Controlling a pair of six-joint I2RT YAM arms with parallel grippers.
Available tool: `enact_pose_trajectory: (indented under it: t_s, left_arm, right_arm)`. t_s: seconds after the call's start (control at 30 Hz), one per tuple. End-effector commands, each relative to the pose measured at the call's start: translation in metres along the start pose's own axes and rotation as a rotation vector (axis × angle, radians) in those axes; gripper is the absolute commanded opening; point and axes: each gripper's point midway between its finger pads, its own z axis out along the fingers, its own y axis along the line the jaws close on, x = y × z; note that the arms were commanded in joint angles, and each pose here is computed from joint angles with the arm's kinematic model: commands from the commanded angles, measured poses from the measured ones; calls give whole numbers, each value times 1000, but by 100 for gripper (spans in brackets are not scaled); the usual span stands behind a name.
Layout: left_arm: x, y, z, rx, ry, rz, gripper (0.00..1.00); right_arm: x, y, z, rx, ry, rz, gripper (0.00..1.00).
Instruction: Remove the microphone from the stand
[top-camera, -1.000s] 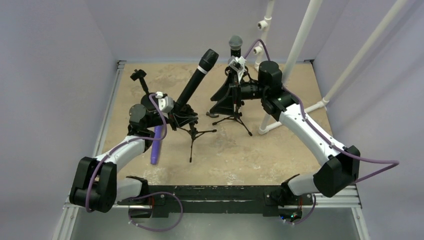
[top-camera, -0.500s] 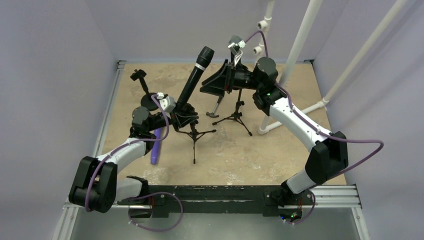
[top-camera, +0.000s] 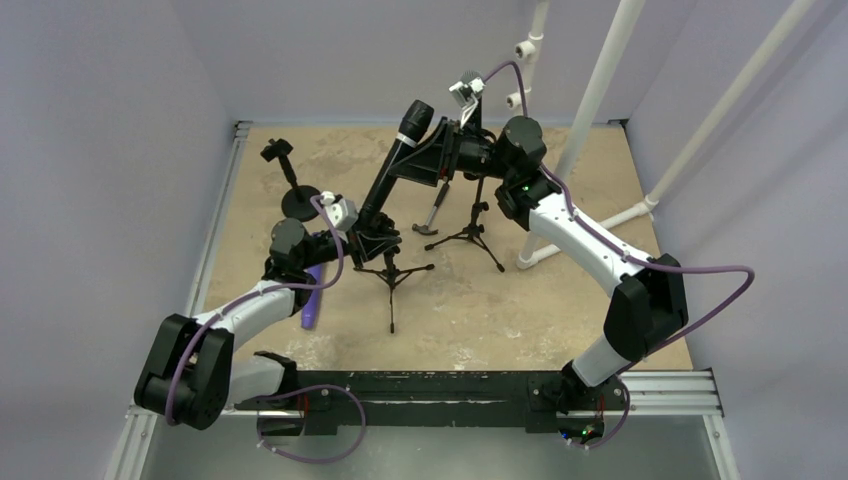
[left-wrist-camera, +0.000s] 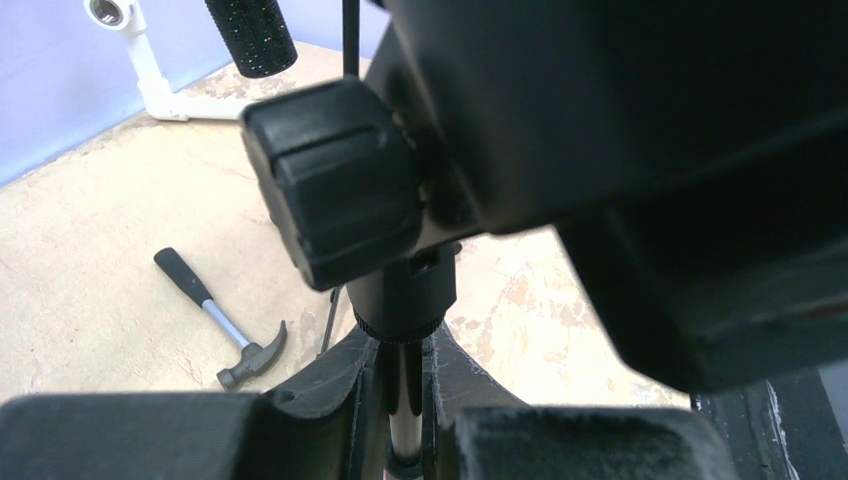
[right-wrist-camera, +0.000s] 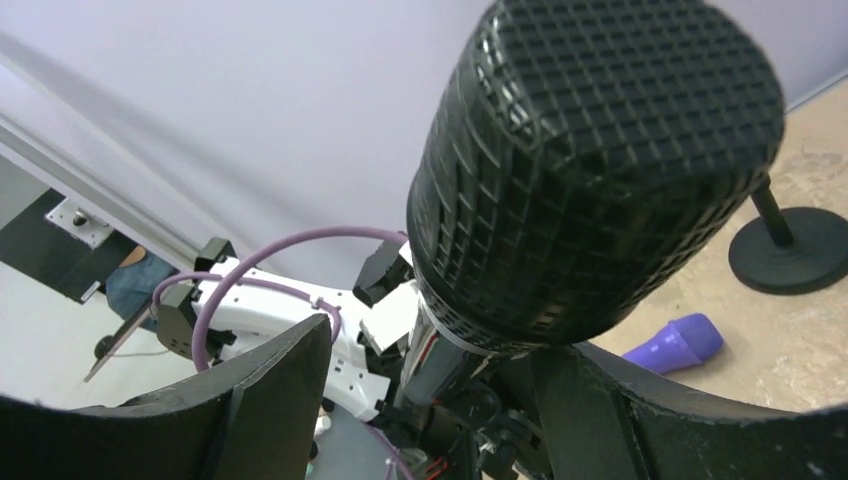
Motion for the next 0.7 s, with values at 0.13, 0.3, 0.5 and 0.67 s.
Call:
enact_pose_trajectory:
  t_s: [0.13,0.3,0.5,0.67]
  left_arm:
    - [-18,-2,3,-17,-55,123,0]
    - [-13,-4,7,-6,-41,137,0]
    - [-10,-6,6,-3,-34,141,0]
    - [-5,-10,5,14,-25,151,0]
  right_arm:
    - [-17,25,9,-56,-56,-60,64]
    - [-14,22,12,-57,-50,-53,51]
    - [-13,24,13,-60,-43,-56,28]
    - [-11,27,10,-58,-31,-58,7]
